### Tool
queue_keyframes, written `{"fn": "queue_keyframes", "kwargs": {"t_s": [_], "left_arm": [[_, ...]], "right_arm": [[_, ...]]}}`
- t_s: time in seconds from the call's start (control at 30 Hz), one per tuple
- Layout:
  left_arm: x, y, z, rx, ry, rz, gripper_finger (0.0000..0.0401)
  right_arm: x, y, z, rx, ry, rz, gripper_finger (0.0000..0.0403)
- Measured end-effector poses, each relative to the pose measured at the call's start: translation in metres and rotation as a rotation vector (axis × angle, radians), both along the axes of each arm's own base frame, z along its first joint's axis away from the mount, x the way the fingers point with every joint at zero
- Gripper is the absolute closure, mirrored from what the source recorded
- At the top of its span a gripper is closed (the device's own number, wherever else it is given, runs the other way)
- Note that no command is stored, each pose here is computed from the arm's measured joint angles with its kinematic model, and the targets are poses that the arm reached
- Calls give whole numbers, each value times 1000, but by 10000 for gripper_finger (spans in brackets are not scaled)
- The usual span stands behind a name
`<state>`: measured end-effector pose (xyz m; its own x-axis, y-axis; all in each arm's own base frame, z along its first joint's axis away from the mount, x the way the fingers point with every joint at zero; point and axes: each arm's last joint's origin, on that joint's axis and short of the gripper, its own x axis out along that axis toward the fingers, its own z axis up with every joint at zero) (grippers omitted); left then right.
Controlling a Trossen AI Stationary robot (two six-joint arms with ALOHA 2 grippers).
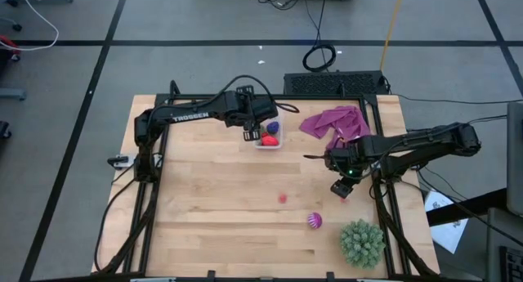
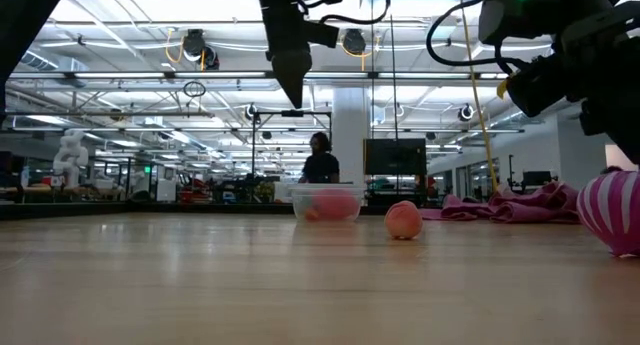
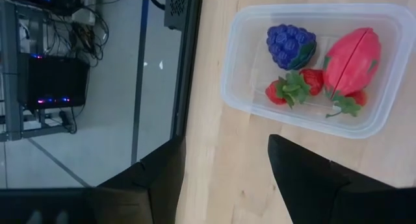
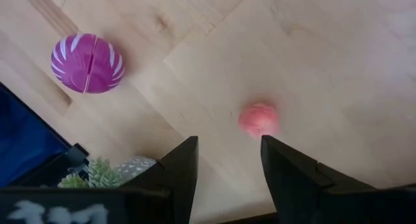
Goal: Pick and placing Produce into tupperware
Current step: Put the bottom pink peach into the transparent bin
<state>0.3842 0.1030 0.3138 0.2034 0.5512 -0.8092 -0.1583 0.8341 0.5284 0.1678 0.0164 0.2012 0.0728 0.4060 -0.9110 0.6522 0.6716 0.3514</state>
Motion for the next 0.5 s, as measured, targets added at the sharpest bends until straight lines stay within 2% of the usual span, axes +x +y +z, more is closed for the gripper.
{"fn": "queue_keyframes", "kwargs": {"t_s": [0.37, 0.5], "left_arm": [[0, 0, 0, 0, 0, 0, 176], [0, 0, 0, 0, 0, -1, 176]], "right_arm": [[-1, 2, -1, 3, 37, -47, 245], [-7, 6, -11, 3, 90, -59, 245]]}}
